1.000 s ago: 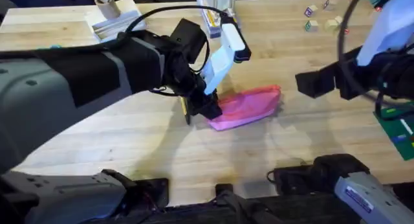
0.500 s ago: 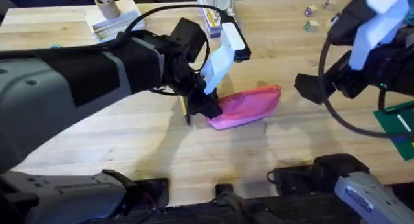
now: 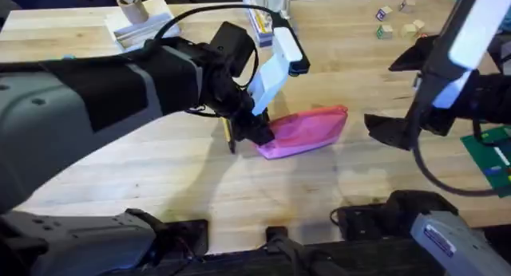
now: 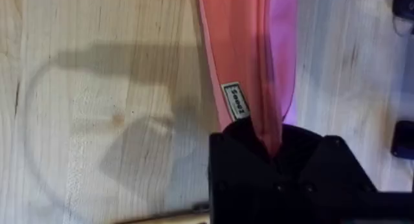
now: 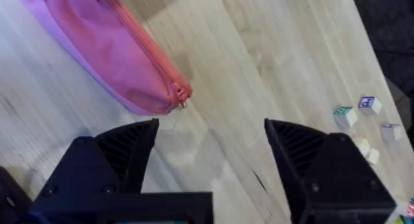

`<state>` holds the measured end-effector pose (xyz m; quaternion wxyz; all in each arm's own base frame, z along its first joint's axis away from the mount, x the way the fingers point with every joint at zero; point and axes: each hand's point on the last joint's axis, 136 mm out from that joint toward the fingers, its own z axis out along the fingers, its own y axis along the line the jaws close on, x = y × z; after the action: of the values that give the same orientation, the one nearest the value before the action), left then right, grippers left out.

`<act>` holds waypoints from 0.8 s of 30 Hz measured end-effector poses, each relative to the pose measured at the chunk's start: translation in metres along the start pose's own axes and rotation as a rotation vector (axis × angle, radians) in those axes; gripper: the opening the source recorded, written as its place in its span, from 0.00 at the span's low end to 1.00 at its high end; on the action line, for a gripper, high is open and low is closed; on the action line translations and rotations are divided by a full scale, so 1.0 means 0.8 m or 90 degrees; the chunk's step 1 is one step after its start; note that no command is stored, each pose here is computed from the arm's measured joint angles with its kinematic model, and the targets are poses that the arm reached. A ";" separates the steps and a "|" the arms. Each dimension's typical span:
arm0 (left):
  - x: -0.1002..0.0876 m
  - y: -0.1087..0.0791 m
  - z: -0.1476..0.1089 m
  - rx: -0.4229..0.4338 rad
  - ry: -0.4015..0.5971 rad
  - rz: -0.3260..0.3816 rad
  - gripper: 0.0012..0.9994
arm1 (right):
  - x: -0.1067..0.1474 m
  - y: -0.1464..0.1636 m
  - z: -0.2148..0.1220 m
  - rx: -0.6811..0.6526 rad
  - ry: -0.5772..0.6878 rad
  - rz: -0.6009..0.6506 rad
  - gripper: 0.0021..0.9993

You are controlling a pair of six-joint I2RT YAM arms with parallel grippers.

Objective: Unzip the bag, pick up the pens from the table one at a time and place them inside, then zip the bag closed.

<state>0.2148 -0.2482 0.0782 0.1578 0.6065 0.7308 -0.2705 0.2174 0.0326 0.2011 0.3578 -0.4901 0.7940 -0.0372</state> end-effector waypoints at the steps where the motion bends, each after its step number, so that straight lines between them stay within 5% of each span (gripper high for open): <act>1: 0.000 0.000 0.000 0.000 0.000 0.000 0.04 | 0.002 0.000 0.001 -0.010 -0.006 -0.001 1.00; 24: 0.000 0.000 0.000 0.000 0.000 0.000 0.04 | 0.033 0.016 0.055 -0.218 -0.118 -0.027 1.00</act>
<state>0.2148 -0.2482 0.0782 0.1578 0.6065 0.7308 -0.2705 0.2276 0.0306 0.1488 0.3402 -0.5616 0.7419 0.1362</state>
